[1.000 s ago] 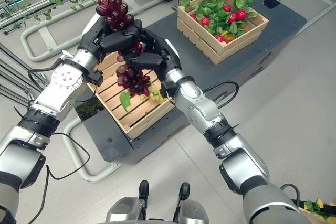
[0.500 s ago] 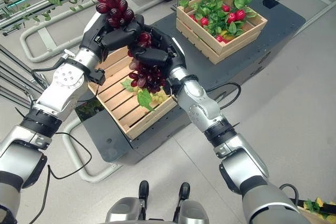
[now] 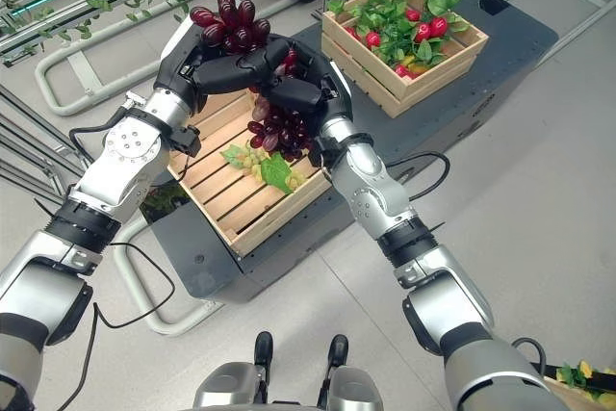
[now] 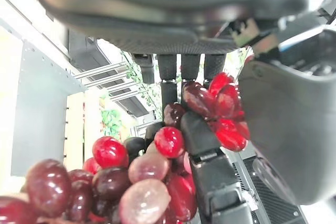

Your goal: Pick up the fruits from the basket on one side to the basket on the other side

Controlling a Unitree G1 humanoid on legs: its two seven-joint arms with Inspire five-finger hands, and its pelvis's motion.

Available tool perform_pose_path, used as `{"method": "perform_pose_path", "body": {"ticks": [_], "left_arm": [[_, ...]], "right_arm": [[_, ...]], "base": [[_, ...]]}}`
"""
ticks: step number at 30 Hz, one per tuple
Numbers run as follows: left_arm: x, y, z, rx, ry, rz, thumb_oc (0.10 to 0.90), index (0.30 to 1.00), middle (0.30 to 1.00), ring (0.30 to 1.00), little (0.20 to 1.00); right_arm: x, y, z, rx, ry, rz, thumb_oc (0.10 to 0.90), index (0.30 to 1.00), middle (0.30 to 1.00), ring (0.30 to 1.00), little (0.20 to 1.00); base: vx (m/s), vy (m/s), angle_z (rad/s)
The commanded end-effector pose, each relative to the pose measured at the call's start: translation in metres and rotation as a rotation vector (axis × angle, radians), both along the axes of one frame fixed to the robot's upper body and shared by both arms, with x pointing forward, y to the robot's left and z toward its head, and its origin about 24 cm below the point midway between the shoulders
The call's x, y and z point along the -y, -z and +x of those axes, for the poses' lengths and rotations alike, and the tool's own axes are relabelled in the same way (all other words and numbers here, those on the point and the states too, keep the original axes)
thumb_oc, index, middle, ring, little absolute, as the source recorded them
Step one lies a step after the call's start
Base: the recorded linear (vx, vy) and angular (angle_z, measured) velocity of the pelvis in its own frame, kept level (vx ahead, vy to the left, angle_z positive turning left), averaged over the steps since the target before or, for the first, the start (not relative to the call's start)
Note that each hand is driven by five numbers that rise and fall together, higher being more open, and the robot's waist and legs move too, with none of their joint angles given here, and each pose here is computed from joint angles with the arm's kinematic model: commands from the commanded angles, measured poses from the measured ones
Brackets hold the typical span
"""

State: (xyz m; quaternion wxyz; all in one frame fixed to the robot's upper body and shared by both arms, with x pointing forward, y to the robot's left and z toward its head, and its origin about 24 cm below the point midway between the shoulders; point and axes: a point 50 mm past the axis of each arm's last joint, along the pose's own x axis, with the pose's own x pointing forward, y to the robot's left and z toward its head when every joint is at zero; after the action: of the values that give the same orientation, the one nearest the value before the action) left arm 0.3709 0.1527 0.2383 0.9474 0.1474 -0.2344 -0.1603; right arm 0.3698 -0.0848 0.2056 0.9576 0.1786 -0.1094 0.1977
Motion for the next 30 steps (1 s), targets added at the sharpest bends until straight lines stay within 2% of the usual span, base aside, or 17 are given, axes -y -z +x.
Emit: {"method": "perform_pose_path", "body": {"ticks": [1, 15, 20, 24, 30], "left_arm": [[-0.007, 0.018, 0.012, -0.044, -0.055, -0.136, 0.8, 0.9, 0.9, 0.9, 0.9], [-0.018, 0.031, 0.01, -0.082, -0.031, -0.131, 0.8, 0.9, 0.9, 0.9, 0.9], [-0.023, 0.045, 0.009, -0.106, -0.068, -0.1, 0.8, 0.9, 0.9, 0.9, 0.9], [-0.044, 0.064, 0.01, -0.143, -0.228, -0.063, 0.8, 0.9, 0.9, 0.9, 0.9], [-0.068, 0.08, 0.007, -0.159, -0.407, -0.115, 0.8, 0.9, 0.9, 0.9, 0.9]], "right_arm": [[-0.023, 0.008, -0.01, 0.065, -0.096, 0.186, 0.4, 0.3, 0.3, 0.3, 0.3], [0.023, 0.034, -0.004, 0.016, 0.073, 0.221, 0.4, 0.3, 0.3, 0.3, 0.3], [0.042, 0.037, -0.005, 0.027, 0.138, 0.222, 0.4, 0.3, 0.3, 0.3, 0.3], [0.058, 0.039, -0.006, 0.036, 0.191, 0.201, 0.4, 0.3, 0.3, 0.3, 0.3], [0.08, 0.054, -0.013, 0.015, 0.233, 0.177, 0.4, 0.3, 0.3, 0.3, 0.3]], "base": [[0.0, 0.0, 0.0], [0.0, -0.002, -0.07], [0.01, -0.01, -0.13], [0.02, -0.008, -0.21], [0.01, -0.011, -0.18]]}}
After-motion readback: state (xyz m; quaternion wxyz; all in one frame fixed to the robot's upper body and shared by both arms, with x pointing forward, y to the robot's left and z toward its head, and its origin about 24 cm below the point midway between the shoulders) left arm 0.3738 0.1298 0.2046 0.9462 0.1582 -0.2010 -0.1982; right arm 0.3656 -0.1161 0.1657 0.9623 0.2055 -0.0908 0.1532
